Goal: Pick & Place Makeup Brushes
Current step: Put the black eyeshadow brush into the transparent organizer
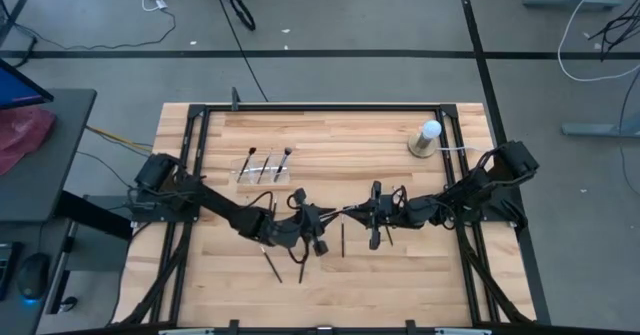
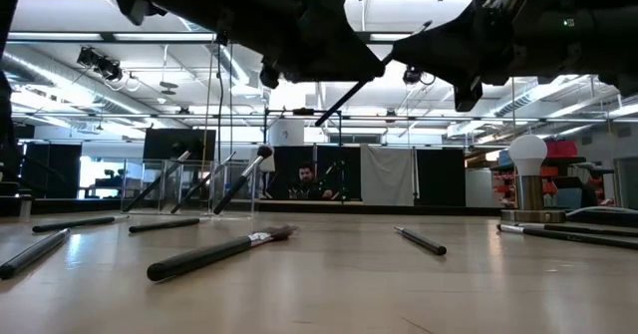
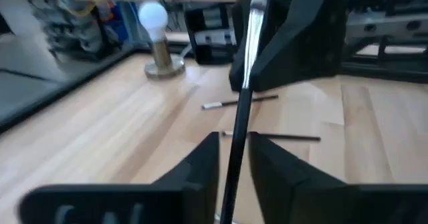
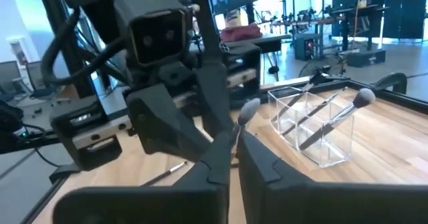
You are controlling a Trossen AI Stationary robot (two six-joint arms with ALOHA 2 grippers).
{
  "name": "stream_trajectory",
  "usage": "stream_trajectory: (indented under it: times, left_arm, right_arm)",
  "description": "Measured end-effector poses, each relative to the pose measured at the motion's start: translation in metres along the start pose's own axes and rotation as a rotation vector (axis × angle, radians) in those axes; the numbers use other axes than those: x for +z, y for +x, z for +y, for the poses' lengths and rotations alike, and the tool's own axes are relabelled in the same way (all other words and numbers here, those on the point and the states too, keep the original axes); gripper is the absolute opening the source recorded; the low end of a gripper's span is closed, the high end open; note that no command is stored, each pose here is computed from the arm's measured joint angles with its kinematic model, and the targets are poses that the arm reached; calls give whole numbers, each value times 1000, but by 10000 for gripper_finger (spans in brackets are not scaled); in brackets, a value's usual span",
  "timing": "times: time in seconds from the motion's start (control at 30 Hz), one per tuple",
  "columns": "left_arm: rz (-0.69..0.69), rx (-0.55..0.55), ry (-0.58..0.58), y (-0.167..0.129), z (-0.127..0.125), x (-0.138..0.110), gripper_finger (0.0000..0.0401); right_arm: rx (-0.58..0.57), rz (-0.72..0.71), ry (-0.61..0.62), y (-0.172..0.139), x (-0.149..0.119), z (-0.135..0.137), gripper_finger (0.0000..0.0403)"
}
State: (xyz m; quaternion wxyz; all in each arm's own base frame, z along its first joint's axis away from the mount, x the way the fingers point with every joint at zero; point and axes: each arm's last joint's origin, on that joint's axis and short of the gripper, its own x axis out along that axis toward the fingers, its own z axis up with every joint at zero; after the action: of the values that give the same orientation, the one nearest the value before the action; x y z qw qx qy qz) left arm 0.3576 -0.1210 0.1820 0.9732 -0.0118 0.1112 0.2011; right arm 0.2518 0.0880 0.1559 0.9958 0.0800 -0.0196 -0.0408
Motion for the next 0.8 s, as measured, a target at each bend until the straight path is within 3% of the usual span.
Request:
stream_trajectory:
  times: [0.17,0.3,0.8]
  left_arm:
    - [37,-41,-25,8,8,-1,143]
    - [50,-80,-27,13,12,-1,155]
    - [60,-120,-15,15,14,0,13]
  right_arm:
    - [17,4,0,0,0,0,9]
    - [14,27,-7,0,-3,0,9]
    - [-6,88,13,1,-9,-4,9]
